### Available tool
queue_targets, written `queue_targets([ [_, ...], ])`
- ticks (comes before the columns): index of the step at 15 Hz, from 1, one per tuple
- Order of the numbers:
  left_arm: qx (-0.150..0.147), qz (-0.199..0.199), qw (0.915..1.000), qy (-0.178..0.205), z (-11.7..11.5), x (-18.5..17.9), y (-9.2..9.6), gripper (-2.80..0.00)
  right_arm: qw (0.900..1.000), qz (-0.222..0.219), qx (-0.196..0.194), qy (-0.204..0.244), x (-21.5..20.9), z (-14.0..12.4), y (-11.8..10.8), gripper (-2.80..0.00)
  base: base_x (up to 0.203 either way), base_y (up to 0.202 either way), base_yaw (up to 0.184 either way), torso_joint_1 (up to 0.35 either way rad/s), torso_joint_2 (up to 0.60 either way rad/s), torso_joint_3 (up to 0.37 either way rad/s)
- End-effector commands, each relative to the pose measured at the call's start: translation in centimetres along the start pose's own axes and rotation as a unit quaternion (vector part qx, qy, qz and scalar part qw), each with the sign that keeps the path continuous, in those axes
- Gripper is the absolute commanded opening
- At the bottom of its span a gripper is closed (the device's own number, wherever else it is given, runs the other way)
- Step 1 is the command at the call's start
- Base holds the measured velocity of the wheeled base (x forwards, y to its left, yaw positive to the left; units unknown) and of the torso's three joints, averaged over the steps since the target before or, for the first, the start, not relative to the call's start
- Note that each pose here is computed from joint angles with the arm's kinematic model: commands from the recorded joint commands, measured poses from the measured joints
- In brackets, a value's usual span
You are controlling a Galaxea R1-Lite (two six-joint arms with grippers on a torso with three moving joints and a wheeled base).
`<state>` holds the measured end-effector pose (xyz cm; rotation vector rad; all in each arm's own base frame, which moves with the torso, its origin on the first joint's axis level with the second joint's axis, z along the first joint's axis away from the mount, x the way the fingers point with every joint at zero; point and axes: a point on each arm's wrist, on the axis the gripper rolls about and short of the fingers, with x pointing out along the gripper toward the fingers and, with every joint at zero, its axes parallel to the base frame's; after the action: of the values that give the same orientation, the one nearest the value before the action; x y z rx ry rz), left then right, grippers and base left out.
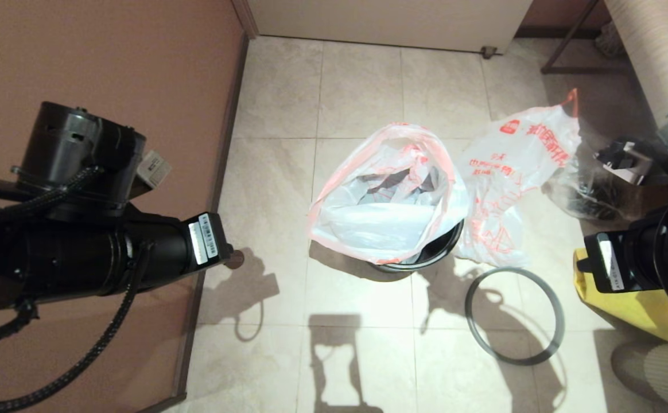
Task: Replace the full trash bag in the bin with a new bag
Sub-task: Put the new garbage bag on the trash can
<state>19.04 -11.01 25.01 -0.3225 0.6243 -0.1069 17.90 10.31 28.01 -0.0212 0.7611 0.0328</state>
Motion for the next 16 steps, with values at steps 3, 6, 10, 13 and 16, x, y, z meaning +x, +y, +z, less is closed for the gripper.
queue_targets([
  [3,0.024,0.021,0.9994,-0.012,-0.1,-1.1,1.5,-2.8,1.0,-0.015,-0.005,0.008,0.4,-0.4,0.0,-2.8,0.0,0.0,0.0,0.0,0.0,0.0],
  [6,0.037,0.045,0.998,-0.026,-1.3,-3.3,2.9,-2.8,0.999,-0.03,-0.01,0.015,1.4,-0.3,0.5,-2.8,0.0,0.0,0.0,0.0,0.0,0.0],
  [10,0.045,0.033,0.9978,-0.036,-1.5,-4.1,2.8,-2.8,0.999,-0.028,-0.024,0.023,3.2,0.7,2.2,-2.8,0.0,0.0,0.0,0.0,0.0,0.0],
  [13,0.062,0.01,0.9976,-0.029,-1.1,-2.5,0.6,-2.8,0.999,-0.025,-0.028,0.001,4.1,3.0,4.0,-2.29,0.0,0.0,0.0,0.0,0.0,0.0],
  [16,0.098,0.001,0.9947,-0.03,-0.5,0.4,-1.8,-2.8,0.999,-0.014,-0.046,-0.006,5.0,3.8,6.4,0.0,0.0,0.0,0.0,0.0,0.0,0.0],
])
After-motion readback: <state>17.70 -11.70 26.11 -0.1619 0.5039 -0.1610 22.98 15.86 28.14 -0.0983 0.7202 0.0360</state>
